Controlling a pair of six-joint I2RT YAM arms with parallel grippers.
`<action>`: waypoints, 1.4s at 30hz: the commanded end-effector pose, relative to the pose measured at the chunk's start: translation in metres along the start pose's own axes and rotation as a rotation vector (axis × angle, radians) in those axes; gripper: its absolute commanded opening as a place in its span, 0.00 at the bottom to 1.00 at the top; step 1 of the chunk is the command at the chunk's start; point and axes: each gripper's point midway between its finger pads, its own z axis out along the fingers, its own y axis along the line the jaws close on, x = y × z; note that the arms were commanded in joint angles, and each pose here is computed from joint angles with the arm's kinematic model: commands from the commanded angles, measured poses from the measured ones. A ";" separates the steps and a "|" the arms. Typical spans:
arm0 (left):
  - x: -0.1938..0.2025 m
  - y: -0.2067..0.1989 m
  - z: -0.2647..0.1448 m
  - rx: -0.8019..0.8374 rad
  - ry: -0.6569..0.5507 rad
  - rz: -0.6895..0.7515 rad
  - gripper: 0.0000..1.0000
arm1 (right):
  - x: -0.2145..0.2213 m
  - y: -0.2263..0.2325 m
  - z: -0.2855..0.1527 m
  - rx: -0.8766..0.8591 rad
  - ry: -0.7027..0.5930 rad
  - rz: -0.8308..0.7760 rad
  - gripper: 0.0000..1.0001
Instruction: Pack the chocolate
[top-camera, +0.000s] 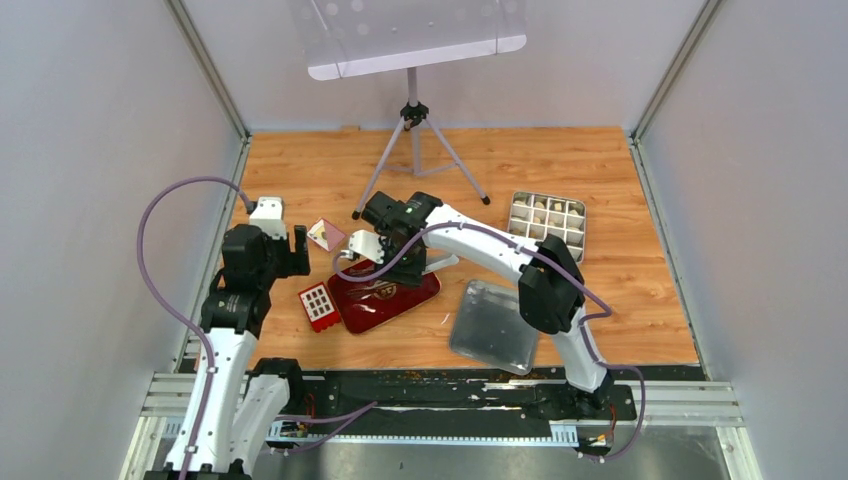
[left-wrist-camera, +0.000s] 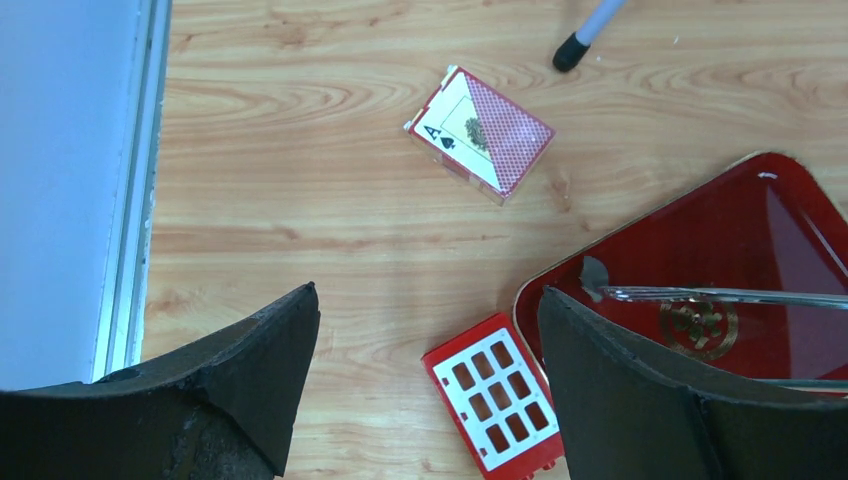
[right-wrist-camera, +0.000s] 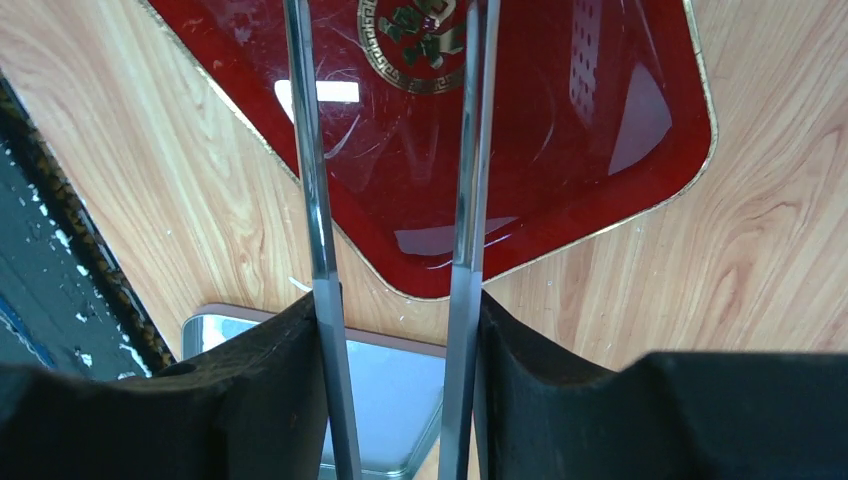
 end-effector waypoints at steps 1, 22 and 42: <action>-0.012 0.001 -0.009 -0.004 -0.056 -0.066 0.87 | -0.020 -0.020 -0.006 0.099 -0.056 0.093 0.48; -0.022 -0.019 -0.010 0.102 -0.087 -0.103 0.86 | -0.040 -0.041 0.025 0.228 -0.030 0.058 0.37; -0.022 -0.037 0.020 0.209 -0.053 -0.080 0.83 | 0.008 -0.024 -0.073 0.175 -0.115 -0.018 0.15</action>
